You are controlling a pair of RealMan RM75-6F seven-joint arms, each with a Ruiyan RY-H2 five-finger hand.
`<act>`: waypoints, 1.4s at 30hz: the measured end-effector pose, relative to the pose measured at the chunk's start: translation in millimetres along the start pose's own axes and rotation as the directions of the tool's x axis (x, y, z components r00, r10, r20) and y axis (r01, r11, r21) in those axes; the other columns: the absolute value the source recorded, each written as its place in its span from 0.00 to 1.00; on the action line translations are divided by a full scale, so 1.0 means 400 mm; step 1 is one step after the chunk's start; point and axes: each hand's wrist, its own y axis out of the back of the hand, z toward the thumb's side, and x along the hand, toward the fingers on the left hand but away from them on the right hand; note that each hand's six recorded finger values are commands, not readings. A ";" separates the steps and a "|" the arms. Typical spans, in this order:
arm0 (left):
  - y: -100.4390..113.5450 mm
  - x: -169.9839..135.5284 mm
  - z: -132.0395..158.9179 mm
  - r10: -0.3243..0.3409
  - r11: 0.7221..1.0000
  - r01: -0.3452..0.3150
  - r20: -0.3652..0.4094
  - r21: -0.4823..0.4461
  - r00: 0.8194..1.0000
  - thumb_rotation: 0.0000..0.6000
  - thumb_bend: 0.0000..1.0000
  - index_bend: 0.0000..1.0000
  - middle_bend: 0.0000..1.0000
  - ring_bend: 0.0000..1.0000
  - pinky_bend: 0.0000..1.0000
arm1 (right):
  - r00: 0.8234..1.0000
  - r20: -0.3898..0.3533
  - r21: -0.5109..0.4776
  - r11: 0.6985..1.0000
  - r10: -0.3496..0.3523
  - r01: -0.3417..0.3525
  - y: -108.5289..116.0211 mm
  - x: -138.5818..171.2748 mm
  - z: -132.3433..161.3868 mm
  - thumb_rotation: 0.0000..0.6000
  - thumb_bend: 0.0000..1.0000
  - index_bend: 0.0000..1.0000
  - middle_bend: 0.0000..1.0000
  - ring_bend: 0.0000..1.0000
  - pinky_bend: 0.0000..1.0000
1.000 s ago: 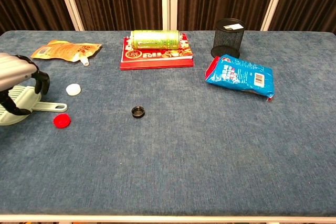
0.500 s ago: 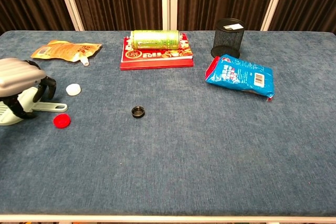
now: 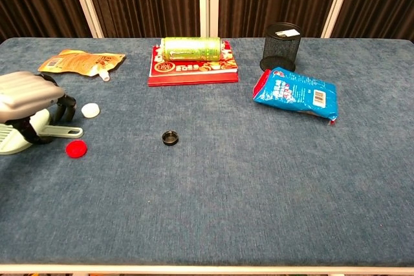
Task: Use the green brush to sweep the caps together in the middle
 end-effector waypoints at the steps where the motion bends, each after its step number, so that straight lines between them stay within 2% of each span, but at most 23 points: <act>1: -0.001 0.001 0.000 -0.002 1.000 0.002 0.000 0.004 1.000 1.00 0.21 0.41 0.46 0.28 0.15 | 1.000 0.001 0.000 1.000 0.000 0.000 0.000 0.000 -0.001 1.00 0.17 0.00 0.00 0.00 0.00; 16: -0.007 -0.004 0.008 -0.009 0.999 0.009 0.008 0.033 1.000 1.00 0.21 0.44 0.49 0.29 0.15 | 1.000 0.013 -0.003 1.000 0.003 -0.003 -0.003 0.001 -0.008 1.00 0.17 0.00 0.00 0.00 0.00; 22: -0.007 -0.006 0.007 -0.008 1.000 0.008 0.013 0.018 1.000 1.00 0.26 0.45 0.49 0.30 0.17 | 1.000 0.016 -0.001 1.000 0.005 -0.005 -0.001 0.003 -0.007 1.00 0.17 0.00 0.00 0.00 0.00; 29: -0.002 -0.006 -0.004 0.003 1.000 -0.003 0.018 -0.027 1.000 1.00 0.32 0.46 0.52 0.32 0.23 | 1.000 0.021 0.004 1.000 0.021 -0.021 -0.004 0.003 -0.002 1.00 0.17 0.00 0.00 0.00 0.00; 36: 0.025 -0.013 -0.028 0.054 0.995 -0.051 0.033 -0.085 0.998 1.00 0.36 0.48 0.54 0.36 0.32 | 1.000 0.022 0.006 1.000 0.021 -0.021 0.001 0.003 0.004 1.00 0.15 0.00 0.00 0.00 0.00; 42: 0.057 -0.023 -0.048 0.102 0.978 -0.090 0.057 -0.189 0.993 1.00 0.41 0.50 0.58 0.40 0.43 | 1.000 0.019 0.011 1.000 0.018 -0.019 0.005 0.005 0.008 1.00 0.15 0.00 0.00 0.00 0.00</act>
